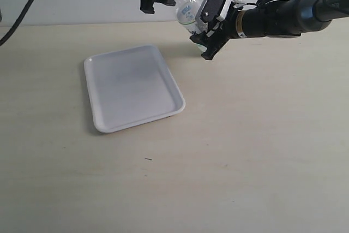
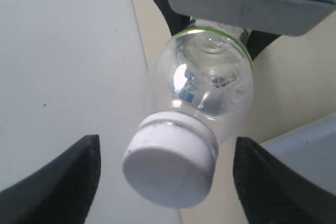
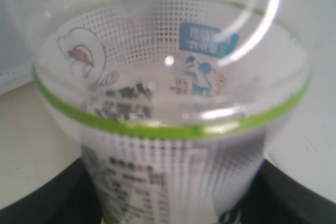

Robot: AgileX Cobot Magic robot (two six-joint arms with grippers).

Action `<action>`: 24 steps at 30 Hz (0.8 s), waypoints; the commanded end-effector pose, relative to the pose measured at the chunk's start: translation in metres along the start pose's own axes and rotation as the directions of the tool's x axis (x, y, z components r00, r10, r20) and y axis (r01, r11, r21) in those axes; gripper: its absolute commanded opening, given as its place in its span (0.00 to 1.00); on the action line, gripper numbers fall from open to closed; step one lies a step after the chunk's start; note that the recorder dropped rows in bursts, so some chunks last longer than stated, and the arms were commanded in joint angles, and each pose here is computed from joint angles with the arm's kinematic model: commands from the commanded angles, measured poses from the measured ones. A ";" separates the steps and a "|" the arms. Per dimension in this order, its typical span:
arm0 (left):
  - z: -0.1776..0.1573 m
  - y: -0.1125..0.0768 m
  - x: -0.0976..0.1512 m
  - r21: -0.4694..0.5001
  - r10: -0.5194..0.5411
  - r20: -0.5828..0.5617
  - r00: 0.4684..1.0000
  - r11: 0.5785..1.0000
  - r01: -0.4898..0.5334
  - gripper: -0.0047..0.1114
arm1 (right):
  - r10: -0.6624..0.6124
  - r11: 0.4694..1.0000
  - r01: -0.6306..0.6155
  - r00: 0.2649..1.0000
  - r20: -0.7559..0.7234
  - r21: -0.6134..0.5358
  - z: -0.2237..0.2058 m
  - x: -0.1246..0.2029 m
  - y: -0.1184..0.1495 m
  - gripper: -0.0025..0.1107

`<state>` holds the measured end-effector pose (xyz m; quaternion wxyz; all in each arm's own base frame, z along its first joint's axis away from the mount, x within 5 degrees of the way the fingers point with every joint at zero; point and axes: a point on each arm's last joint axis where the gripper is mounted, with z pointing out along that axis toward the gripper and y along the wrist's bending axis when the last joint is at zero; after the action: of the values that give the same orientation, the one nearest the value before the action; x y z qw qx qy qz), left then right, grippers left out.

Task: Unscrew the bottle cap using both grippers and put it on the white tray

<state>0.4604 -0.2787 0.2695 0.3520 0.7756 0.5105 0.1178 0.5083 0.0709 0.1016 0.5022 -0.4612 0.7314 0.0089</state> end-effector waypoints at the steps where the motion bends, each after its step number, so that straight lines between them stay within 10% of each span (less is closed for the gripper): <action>1: 0.006 -0.002 0.001 -0.002 -0.010 0.008 1.000 1.000 0.010 0.63 | -0.005 1.000 0.005 1.000 -0.022 -0.020 0.002 0.008 0.005 0.02; 24: -0.007 0.004 0.004 -0.014 -0.027 -0.013 1.000 1.000 0.027 0.57 | -0.016 1.000 0.015 0.999 -0.036 -0.019 0.002 0.010 0.005 0.02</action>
<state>0.4626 -0.2758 0.2693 0.3522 0.7699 0.5182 0.1215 0.5080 0.0713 0.1015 0.5013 -0.4662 0.7289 0.0090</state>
